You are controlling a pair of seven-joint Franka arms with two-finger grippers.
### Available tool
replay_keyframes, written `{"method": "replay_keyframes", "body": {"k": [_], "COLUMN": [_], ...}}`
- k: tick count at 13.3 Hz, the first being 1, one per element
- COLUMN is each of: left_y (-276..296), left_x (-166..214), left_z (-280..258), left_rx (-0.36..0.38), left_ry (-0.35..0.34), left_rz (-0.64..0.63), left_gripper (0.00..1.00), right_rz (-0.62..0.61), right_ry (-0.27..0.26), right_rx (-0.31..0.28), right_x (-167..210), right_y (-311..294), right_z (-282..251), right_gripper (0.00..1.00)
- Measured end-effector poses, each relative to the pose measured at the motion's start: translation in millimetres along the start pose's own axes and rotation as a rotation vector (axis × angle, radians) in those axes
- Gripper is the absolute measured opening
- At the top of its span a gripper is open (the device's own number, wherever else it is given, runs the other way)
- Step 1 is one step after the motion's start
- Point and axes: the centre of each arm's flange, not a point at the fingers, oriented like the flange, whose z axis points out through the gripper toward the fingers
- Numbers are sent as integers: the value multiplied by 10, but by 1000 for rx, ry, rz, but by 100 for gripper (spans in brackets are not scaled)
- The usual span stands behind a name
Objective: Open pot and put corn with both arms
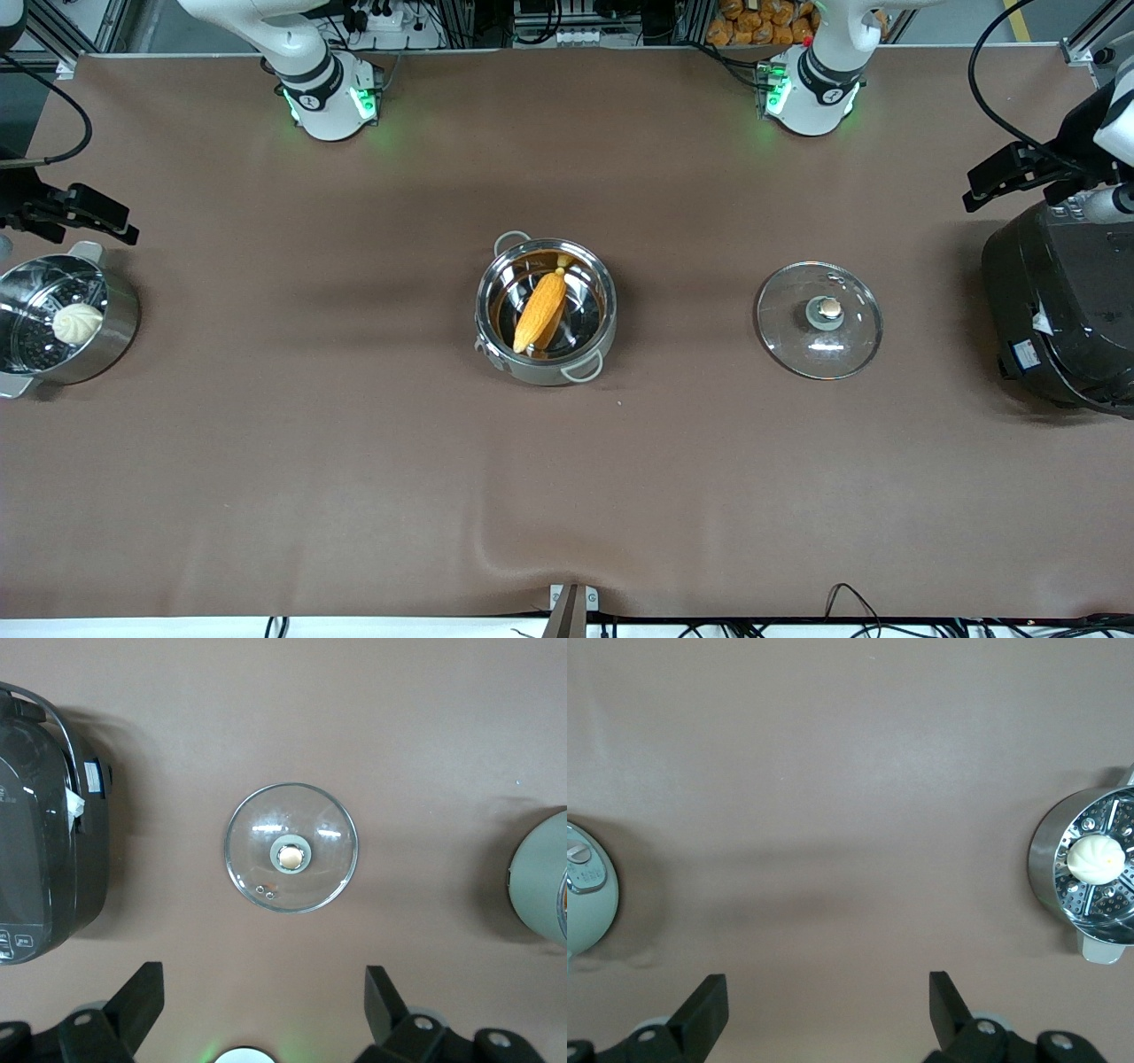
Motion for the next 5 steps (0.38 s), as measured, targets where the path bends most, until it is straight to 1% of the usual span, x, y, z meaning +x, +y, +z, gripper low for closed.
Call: {"method": "replay_keyframes", "body": {"k": [5], "left_y": [85], "left_x": [-24], "left_z": [10], "left_rx": [3], "left_ry": [-9], "left_rz": [16], "left_gripper": [100], "right_rz": [13], "right_ry": [-26], "right_rx": [1], "right_x": [-70], "right_y": [-53], "right_z": [-100], "right_gripper": [100]}}
